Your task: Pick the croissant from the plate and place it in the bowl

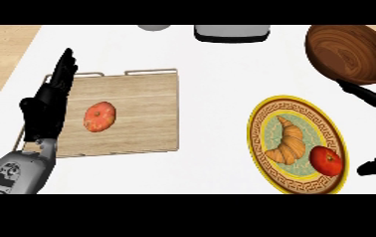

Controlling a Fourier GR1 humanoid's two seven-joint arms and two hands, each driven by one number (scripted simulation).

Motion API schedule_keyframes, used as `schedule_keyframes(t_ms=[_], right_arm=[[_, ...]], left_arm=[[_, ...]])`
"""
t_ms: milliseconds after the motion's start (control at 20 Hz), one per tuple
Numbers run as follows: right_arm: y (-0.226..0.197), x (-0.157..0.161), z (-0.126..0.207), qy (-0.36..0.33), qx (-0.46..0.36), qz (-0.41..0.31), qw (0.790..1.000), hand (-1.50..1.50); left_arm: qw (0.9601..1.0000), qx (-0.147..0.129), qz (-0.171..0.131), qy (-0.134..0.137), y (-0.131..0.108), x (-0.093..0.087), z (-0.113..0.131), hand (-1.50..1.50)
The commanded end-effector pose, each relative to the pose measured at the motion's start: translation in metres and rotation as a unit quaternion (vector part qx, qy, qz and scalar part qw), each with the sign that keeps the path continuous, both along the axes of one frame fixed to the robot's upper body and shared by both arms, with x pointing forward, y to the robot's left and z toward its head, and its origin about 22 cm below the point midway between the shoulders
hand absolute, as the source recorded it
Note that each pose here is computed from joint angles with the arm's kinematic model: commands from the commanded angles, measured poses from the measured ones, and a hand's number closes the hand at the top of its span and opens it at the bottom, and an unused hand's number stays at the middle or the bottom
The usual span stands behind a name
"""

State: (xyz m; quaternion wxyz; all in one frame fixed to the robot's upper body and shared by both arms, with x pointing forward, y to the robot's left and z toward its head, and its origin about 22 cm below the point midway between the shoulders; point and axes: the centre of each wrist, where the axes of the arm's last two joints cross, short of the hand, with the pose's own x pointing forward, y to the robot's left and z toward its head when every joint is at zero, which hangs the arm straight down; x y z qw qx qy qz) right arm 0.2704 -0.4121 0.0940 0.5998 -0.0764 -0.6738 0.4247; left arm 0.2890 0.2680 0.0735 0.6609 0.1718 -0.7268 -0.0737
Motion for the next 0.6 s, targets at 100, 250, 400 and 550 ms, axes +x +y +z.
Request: schedule_keyframes(t_ms=[100,250,400,550], right_arm=[[0.037,0.013,0.001,0.044,-0.05,0.042,0.997,-1.5],[0.056,0.005,-0.005,0.054,-0.076,0.061,0.994,-1.5],[0.077,0.001,-0.001,0.086,-0.123,0.062,0.987,-1.5],[0.09,0.006,-0.029,0.104,-0.159,0.043,0.981,-1.5]], left_arm=[[1.0,0.002,-0.001,0.0,0.011,-0.007,-0.005,0.0],[1.0,0.004,0.005,-0.004,0.001,0.0,0.008,0.0],[1.0,0.001,0.003,-0.006,-0.009,-0.007,0.004,0.0],[1.0,-0.001,0.006,0.002,-0.004,-0.004,0.005,0.0]])
